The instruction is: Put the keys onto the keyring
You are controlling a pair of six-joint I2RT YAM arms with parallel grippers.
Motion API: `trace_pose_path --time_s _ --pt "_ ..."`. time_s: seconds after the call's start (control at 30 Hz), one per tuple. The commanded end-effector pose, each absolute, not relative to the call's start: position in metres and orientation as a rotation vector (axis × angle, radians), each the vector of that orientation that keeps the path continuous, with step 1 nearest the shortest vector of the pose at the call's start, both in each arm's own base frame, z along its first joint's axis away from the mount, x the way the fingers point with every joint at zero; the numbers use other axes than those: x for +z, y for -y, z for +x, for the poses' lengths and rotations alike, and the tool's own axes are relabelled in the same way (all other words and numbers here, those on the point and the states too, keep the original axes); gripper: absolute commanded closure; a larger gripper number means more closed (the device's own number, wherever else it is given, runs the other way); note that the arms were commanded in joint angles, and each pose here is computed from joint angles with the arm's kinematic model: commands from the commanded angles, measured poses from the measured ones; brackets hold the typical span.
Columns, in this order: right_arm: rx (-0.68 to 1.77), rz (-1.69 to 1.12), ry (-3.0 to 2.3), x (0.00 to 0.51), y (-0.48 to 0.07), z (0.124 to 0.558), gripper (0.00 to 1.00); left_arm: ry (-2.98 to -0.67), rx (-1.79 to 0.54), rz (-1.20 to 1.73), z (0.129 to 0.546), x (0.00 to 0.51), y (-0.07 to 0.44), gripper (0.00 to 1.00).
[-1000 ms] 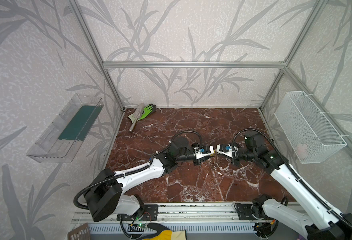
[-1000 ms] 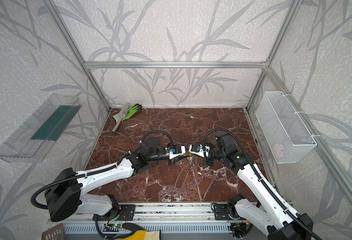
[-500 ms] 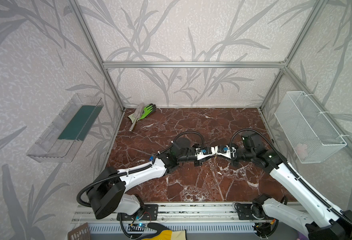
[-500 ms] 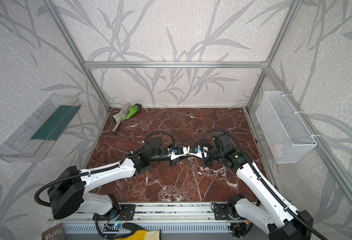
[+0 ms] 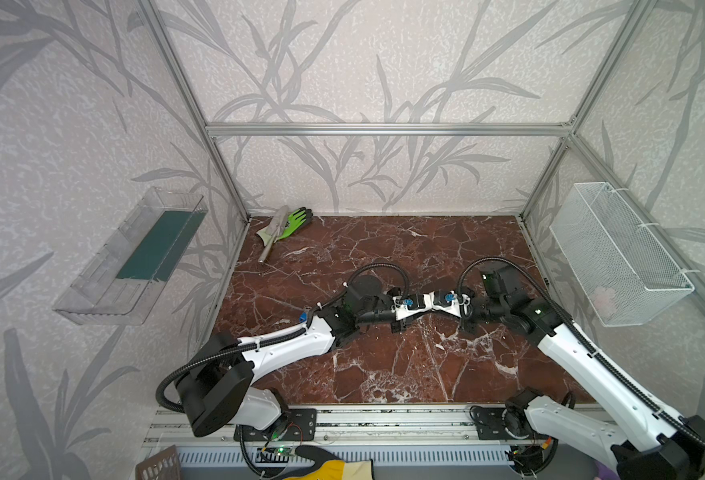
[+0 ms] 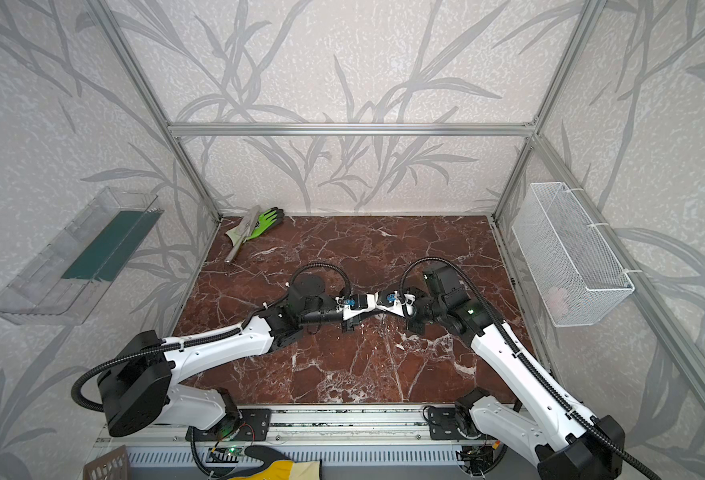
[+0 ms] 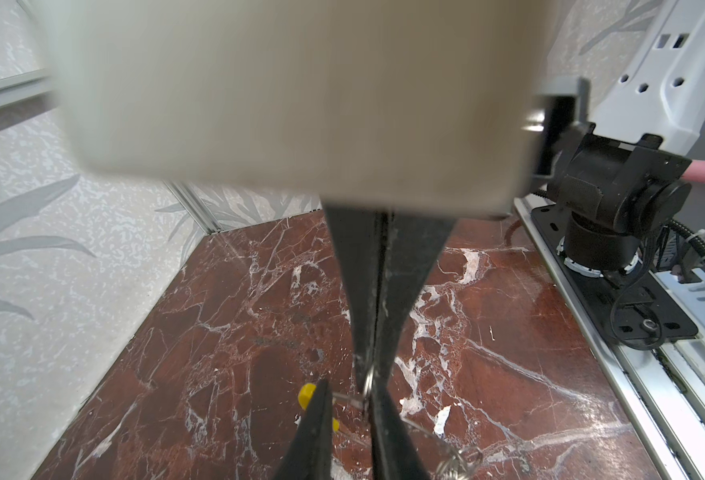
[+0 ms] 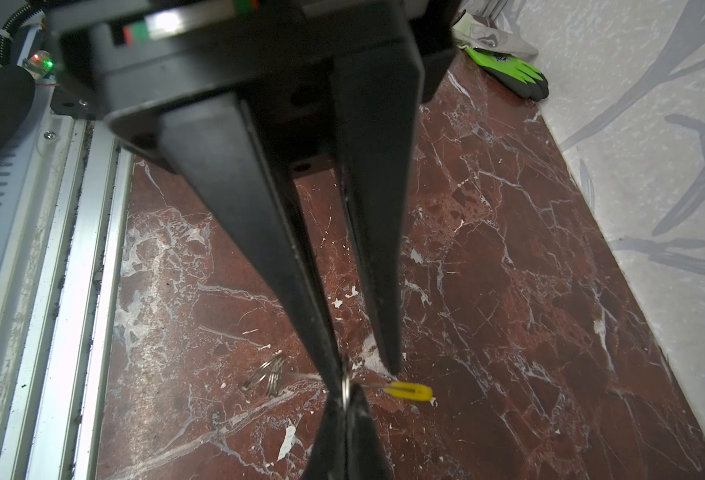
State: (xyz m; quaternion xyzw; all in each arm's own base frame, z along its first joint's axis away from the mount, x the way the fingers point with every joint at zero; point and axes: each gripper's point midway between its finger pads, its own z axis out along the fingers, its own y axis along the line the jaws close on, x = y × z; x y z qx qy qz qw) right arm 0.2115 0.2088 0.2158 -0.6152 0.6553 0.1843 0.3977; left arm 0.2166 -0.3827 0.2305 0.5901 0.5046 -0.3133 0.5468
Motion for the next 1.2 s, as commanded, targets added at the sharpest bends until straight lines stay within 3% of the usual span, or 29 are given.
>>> trace_pose_path --time_s 0.0,0.67,0.83,0.97,1.17 --pt "0.479 -1.530 -1.580 0.240 -0.217 0.213 1.00 -1.166 -0.757 1.403 0.216 0.237 0.390 0.81" --pt "0.480 -1.510 -1.518 0.250 -0.218 0.208 1.00 -1.202 -0.744 1.445 0.218 0.220 0.391 0.88" --pt "0.477 -1.508 -1.521 0.249 -0.217 0.209 1.00 -1.196 -0.728 1.434 0.219 0.221 0.389 0.79" --pt "0.481 -1.513 -1.524 0.247 -0.217 0.208 1.00 -1.195 -0.707 1.437 0.220 0.221 0.387 0.79" --pt "0.492 -1.515 -1.514 0.249 -0.219 0.208 1.00 -1.178 -0.741 1.439 0.218 0.224 0.391 0.88"
